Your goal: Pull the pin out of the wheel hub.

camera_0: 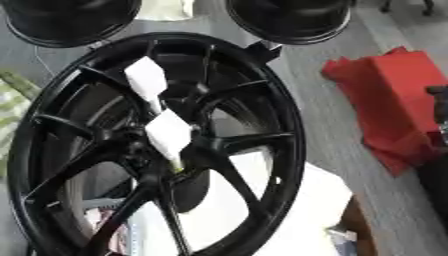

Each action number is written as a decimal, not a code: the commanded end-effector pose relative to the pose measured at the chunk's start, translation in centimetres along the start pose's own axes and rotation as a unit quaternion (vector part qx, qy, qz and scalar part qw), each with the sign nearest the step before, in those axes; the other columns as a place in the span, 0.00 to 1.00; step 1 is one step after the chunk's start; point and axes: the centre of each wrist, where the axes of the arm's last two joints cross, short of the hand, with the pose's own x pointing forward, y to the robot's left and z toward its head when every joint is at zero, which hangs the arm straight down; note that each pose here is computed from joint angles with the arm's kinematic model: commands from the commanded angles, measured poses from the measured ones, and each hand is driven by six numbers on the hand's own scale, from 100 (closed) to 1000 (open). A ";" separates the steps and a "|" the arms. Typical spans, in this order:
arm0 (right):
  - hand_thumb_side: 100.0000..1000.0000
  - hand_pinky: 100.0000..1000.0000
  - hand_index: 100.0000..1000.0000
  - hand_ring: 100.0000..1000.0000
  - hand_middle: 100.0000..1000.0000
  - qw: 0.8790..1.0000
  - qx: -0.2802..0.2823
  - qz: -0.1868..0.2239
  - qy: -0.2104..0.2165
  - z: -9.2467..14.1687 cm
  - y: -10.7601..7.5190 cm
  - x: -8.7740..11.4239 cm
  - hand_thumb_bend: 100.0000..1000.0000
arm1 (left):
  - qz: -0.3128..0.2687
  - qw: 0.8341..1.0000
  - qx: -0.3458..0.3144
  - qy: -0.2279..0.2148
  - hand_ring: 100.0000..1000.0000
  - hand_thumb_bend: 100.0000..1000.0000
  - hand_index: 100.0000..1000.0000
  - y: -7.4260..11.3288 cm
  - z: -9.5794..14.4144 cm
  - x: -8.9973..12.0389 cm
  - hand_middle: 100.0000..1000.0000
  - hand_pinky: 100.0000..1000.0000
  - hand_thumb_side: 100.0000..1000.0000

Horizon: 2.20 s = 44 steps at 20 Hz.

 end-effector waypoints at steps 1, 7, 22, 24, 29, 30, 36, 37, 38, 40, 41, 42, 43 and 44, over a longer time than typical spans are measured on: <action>0.04 0.96 0.62 0.73 0.49 1.000 0.008 0.024 -0.011 -0.4 -0.6 1.0 0.18 | -0.047 0.995 -0.090 -0.014 0.66 0.00 0.73 1.4 -0.3 0.6 0.61 0.75 0.51; 0.04 0.96 0.62 0.73 0.49 1.000 0.010 0.026 -0.008 -0.2 -0.6 0.9 0.18 | -0.073 0.965 -0.250 -0.014 0.70 0.00 0.77 2.8 -1.3 1.3 0.67 0.77 0.61; 0.04 0.96 0.62 0.73 0.49 0.999 0.026 0.020 -0.010 -0.2 -0.3 0.8 0.17 | -0.080 0.961 -0.253 -0.075 0.70 0.00 0.77 5.5 -7.3 3.0 0.67 0.77 0.58; 0.04 0.96 0.62 0.73 0.49 0.999 0.028 0.019 -0.010 -0.2 -0.2 0.8 0.17 | -0.079 0.964 -0.240 -0.081 0.70 0.00 0.77 5.8 -8.6 2.7 0.67 0.77 0.58; 0.04 0.96 0.62 0.73 0.49 0.999 0.033 0.016 -0.011 -0.3 -0.1 0.8 0.17 | -0.077 0.967 -0.228 -0.082 0.72 0.00 0.80 5.2 -11.5 1.6 0.69 0.78 0.59; 0.04 0.96 0.62 0.73 0.49 0.999 0.034 0.016 -0.011 -0.3 0.0 0.8 0.17 | -0.077 0.967 -0.227 -0.082 0.73 0.00 0.80 5.0 -12.0 1.5 0.70 0.78 0.60; 0.04 0.96 0.62 0.73 0.49 0.999 0.040 0.011 -0.011 -0.4 0.2 0.7 0.16 | -0.065 0.967 -0.230 -0.087 0.77 0.00 0.85 3.8 -14.5 1.1 0.75 0.81 0.62; 0.04 0.96 0.62 0.73 0.49 0.999 0.040 0.011 -0.011 -0.4 0.2 0.7 0.16 | -0.064 0.966 -0.234 -0.087 0.80 0.00 0.87 3.6 -14.8 1.0 0.77 0.83 0.61; 0.04 0.96 0.62 0.74 0.49 0.999 0.040 0.011 -0.011 -0.4 0.2 0.7 0.16 | -0.065 0.965 -0.239 -0.086 0.81 0.00 0.88 3.5 -15.0 1.0 0.79 0.84 0.60; 0.05 0.96 0.62 0.74 0.49 0.999 0.042 0.010 -0.010 -0.5 0.3 0.7 0.16 | -0.068 0.964 -0.245 -0.083 0.83 0.00 0.90 3.5 -15.2 0.9 0.80 0.86 0.57; 0.04 0.96 0.62 0.74 0.49 0.999 0.043 0.010 -0.009 -0.5 0.3 0.7 0.16 | -0.067 0.963 -0.248 -0.084 0.83 0.00 0.90 3.6 -15.3 0.8 0.81 0.87 0.57; 0.05 0.96 0.62 0.74 0.49 0.999 0.044 0.009 -0.009 -0.5 0.4 0.7 0.16 | -0.064 0.963 -0.249 -0.085 0.85 0.01 0.90 3.5 -15.4 0.7 0.81 0.89 0.59; 0.05 0.96 0.62 0.74 0.49 0.999 0.045 0.009 -0.008 -0.5 0.4 0.7 0.16 | -0.061 0.962 -0.250 -0.090 0.85 0.07 0.90 3.5 -15.5 0.5 0.81 0.90 0.60; 0.05 0.96 0.62 0.74 0.49 0.999 0.046 0.009 -0.008 -0.5 0.4 0.7 0.16 | -0.058 0.962 -0.250 -0.096 0.87 0.14 0.90 3.4 -15.7 0.4 0.82 0.92 0.62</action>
